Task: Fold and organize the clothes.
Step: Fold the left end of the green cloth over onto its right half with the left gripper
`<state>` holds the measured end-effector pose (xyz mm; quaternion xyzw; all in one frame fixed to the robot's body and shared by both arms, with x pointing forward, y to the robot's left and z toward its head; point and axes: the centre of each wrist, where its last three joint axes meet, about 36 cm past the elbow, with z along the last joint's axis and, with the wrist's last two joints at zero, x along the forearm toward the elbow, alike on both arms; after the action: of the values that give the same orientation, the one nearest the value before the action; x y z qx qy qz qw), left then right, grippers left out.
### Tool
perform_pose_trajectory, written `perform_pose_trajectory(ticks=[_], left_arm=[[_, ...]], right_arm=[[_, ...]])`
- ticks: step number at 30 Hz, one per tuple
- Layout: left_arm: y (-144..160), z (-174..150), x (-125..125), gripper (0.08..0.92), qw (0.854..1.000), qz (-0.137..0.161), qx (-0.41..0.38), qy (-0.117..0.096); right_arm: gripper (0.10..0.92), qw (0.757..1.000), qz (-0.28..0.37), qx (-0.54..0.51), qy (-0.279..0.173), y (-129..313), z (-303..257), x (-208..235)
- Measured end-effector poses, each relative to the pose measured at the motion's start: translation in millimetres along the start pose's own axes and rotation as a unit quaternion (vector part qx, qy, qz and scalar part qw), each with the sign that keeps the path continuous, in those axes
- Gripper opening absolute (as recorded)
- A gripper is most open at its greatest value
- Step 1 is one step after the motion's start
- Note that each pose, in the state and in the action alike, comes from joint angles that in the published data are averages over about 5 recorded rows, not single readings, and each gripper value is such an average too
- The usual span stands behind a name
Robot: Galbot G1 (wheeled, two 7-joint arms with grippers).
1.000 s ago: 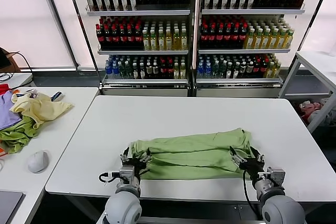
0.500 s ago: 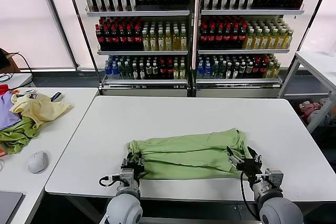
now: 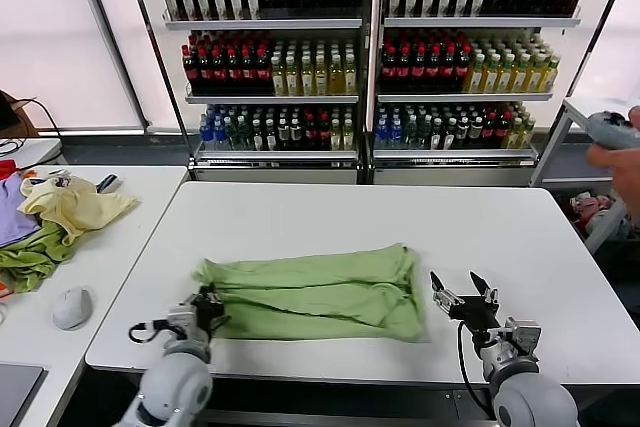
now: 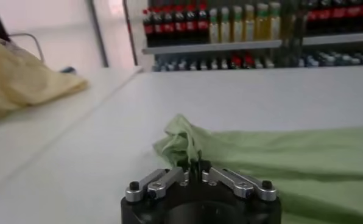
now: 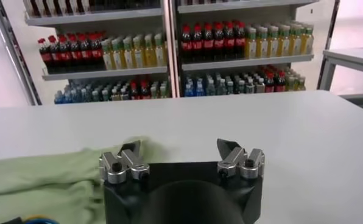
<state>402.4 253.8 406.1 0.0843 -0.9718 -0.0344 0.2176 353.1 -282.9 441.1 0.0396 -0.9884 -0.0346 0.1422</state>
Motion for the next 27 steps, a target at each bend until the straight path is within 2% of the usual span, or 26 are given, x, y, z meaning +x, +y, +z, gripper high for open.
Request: perform_pose_trajectory(ticks=[3,6,9,13,16,21,27], left_arm=[[26.9,-17.9,-0.9,0.14,1.0,-0.013,0.01,-0.015],[42.0,-36.6,5.5,0.14,0.999,-0.009,0.034,-0.032],[43.6,-55.8,18.3,0.14,0.996,0.017,0.067,-0.05],[30.4,-75.4,38.3,0.14,0.988,0.074,0.122,-0.067],[13.5,-82.0,49.1,0.14,0.976,0.123,0.165,-0.064],[-21.1,-85.0,56.9,0.14,0.953,0.198,0.223,-0.047],[-64.9,-83.0,52.1,0.14,0.929,0.259,0.262,-0.018]], right_arm=[[0.823,1.0,-0.002,-0.001,-0.002,2.1,-0.7,-0.4],[0.823,1.0,-0.003,0.0,-0.003,4.0,-0.7,-0.1],[0.823,1.0,-0.003,0.001,-0.004,4.6,-0.8,0.4],[0.823,1.0,-0.001,0.003,-0.006,4.1,-1.4,1.3],[0.823,1.0,0.0,0.004,-0.007,3.4,-1.5,1.9],[0.823,1.0,0.002,0.005,-0.009,2.4,-1.7,2.4],[0.823,1.0,0.002,0.005,-0.013,1.7,-2.4,1.5]])
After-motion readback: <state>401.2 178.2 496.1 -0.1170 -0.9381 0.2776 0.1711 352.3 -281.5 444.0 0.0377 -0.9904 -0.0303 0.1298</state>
